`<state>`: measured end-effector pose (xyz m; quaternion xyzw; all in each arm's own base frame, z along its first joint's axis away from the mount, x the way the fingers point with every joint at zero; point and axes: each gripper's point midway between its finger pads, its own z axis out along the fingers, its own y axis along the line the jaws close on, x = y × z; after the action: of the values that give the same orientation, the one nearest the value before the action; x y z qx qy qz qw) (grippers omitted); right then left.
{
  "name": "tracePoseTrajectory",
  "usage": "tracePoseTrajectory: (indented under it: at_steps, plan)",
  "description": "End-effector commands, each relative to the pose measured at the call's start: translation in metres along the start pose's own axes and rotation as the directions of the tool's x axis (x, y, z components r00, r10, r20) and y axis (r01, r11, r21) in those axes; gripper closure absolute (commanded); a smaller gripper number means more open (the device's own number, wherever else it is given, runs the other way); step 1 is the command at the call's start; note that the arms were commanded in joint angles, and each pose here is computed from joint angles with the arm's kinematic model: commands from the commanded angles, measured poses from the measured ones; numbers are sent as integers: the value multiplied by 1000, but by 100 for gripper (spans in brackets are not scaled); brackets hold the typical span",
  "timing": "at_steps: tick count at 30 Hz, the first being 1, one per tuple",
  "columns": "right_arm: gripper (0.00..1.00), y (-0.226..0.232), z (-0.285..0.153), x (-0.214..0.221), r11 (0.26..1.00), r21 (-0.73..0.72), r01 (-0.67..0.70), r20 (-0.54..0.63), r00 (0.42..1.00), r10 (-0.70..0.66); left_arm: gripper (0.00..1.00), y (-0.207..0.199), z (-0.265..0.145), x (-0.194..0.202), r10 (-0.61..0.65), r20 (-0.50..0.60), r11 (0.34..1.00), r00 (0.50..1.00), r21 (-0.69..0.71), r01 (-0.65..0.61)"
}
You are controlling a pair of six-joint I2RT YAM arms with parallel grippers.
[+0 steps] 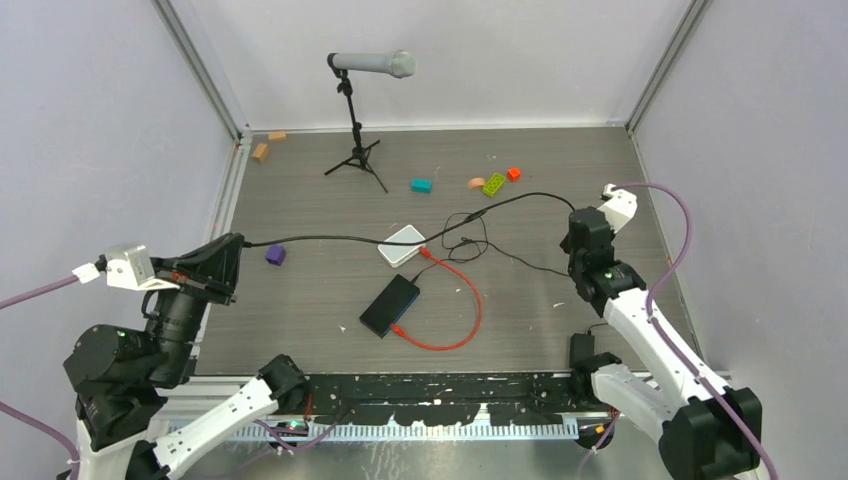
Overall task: Insert the plug into the switch port
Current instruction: Pick up the connector from the center of the board.
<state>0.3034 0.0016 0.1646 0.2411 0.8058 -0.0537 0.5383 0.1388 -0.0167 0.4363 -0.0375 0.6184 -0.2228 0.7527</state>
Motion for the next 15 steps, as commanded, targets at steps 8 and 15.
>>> tracePoseTrajectory:
  at_steps: [8,15]
  plan:
    - [100,-43,41,-63,974,134,-180,97,981,168,100,70,-14,-2,73,-34,919,997,-386,-80]
    - [100,-70,54,-83,951,205,-230,143,969,203,100,93,-30,-12,102,-25,866,994,-489,-101]
